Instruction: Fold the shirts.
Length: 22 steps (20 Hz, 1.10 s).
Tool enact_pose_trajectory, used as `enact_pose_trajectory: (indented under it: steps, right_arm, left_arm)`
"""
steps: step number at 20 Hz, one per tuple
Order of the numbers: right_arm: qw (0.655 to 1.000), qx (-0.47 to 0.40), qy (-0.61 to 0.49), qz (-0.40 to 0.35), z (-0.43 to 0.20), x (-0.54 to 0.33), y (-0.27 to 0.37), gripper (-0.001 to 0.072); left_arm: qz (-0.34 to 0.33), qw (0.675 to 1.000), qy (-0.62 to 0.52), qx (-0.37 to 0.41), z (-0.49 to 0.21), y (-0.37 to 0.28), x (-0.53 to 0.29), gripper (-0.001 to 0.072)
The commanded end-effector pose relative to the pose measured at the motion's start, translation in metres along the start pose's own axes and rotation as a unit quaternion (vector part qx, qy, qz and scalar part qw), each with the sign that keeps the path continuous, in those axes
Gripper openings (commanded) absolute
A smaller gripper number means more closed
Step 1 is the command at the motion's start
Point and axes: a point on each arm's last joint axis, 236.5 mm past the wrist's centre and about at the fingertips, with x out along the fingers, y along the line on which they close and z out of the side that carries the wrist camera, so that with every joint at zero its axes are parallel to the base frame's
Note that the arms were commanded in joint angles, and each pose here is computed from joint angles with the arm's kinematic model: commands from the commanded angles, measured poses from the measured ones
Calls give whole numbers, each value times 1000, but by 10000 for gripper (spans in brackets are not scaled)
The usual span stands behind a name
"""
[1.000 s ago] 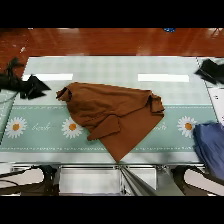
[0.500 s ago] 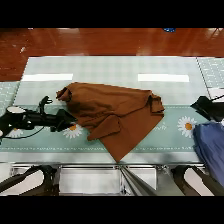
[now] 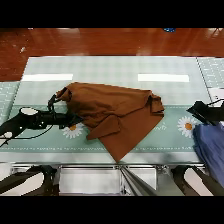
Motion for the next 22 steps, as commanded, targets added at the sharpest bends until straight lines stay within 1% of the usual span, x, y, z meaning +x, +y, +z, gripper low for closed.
enact_pose_trajectory:
  steps: [1, 4, 8, 9, 12, 17, 19, 20, 21, 22]
  right_arm:
    - [998, -2, 64, 4, -25, 14, -4, 408]
    - [990, 6, 118, 74, -44, 35, 20, 408]
    - [977, 36, 117, 174, -33, 52, 59, 408]
    - [975, 39, 119, 183, -31, 57, 64, 408]
    - [974, 9, 141, 176, -35, 79, 81, 408]
    - [974, -16, 170, 149, -39, 117, 103, 406]
    - [976, -28, 161, 147, -33, 122, 113, 349]
    - [977, -35, 151, 148, -27, 123, 117, 247]
    - [977, -38, 146, 150, -23, 121, 120, 105]
    - [976, -48, 144, 155, -19, 118, 123, 21]
  left_arm:
    - [-16, 1000, -1, 22, 8, -18, -4, 14]
    - [-19, 999, -8, 29, 14, -23, -7, 14]
    - [-21, 999, -1, 29, 11, -25, -7, 14]
    - [-21, 999, -1, 29, 11, -25, -7, 14]
    - [-22, 999, 0, 29, 11, -25, -7, 14]
    - [-22, 999, 1, 30, 10, -25, -6, 14]
    - [-22, 999, 1, 30, 10, -25, -6, 15]
    - [-22, 999, 1, 30, 10, -25, -6, 14]
    - [-22, 999, 1, 30, 10, -25, -6, 14]
    - [-22, 999, 1, 30, 10, -25, -7, 15]
